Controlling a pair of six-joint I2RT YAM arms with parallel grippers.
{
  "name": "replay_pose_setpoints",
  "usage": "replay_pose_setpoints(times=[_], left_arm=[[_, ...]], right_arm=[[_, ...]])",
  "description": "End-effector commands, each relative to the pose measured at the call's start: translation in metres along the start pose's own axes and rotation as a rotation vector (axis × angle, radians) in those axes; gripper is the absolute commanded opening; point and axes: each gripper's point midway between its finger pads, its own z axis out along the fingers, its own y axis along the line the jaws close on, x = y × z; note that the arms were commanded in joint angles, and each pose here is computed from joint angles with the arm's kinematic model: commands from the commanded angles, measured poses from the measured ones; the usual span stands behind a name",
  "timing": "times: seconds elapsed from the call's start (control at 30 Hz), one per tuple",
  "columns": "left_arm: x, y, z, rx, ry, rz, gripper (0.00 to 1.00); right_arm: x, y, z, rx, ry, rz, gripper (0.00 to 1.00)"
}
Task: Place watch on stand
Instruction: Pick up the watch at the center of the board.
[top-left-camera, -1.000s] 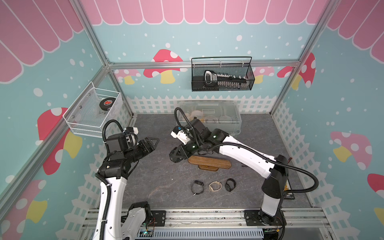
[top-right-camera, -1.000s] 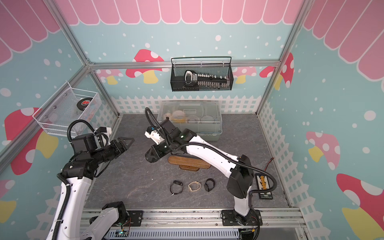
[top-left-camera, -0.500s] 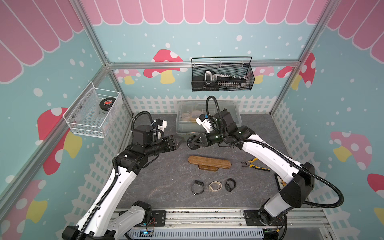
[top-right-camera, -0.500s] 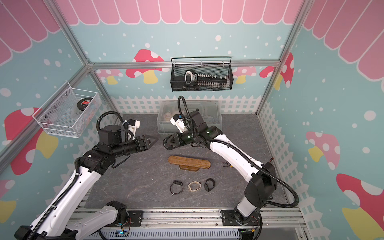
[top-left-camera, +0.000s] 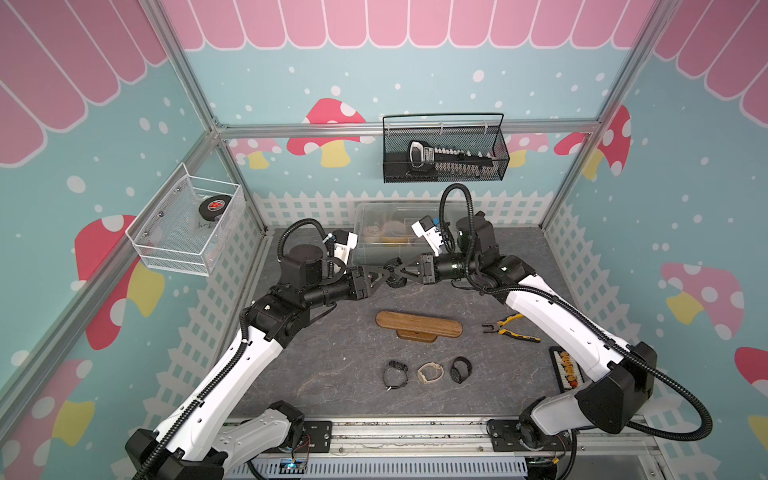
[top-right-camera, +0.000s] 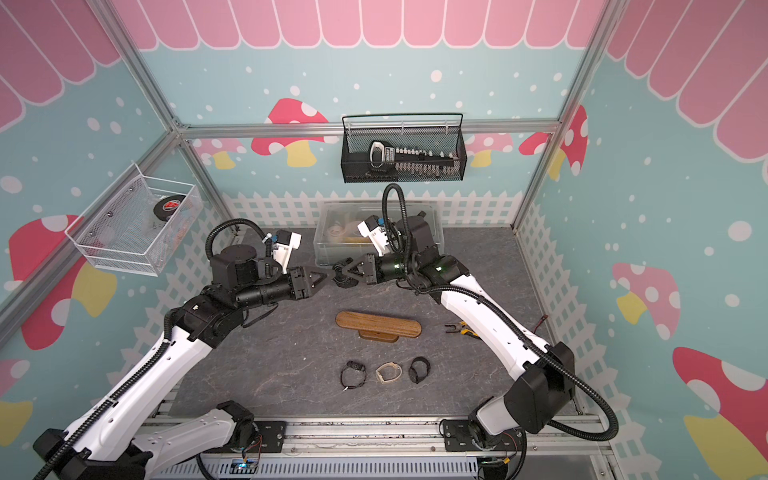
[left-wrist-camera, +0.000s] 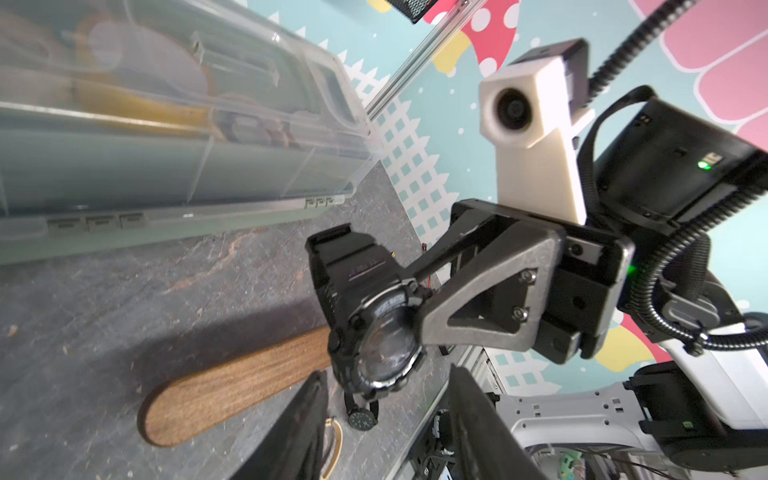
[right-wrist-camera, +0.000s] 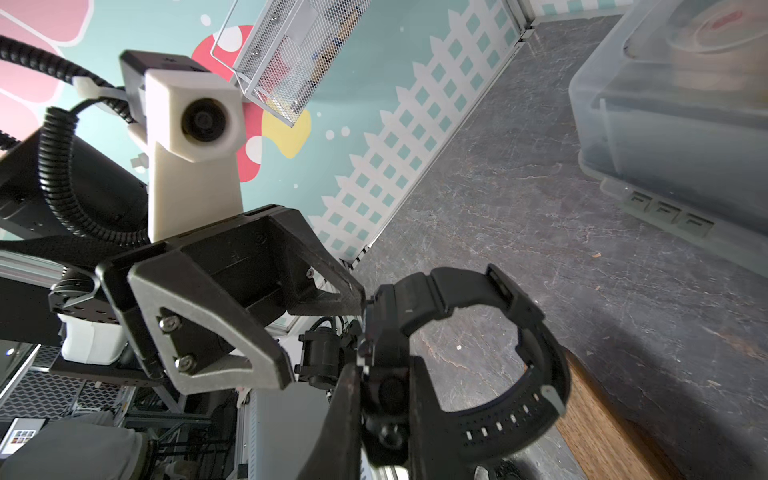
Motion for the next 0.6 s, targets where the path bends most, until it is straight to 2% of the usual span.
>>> replay_pose_setpoints(times=[0.0,0.57], left_arm=[[-0.010,-0.020,0.001,0.081,-0.017,0.007,0.41],[-0.012,-0.024,0.001,0.090,-0.020,0.019,0.37]], right_arm=[[-0.009,0.021,-0.009,-0.075,-0.035,-0.016,0.00],[-0.023,0.035,-0.028,-0.133,-0.082,-0.002,0.00]])
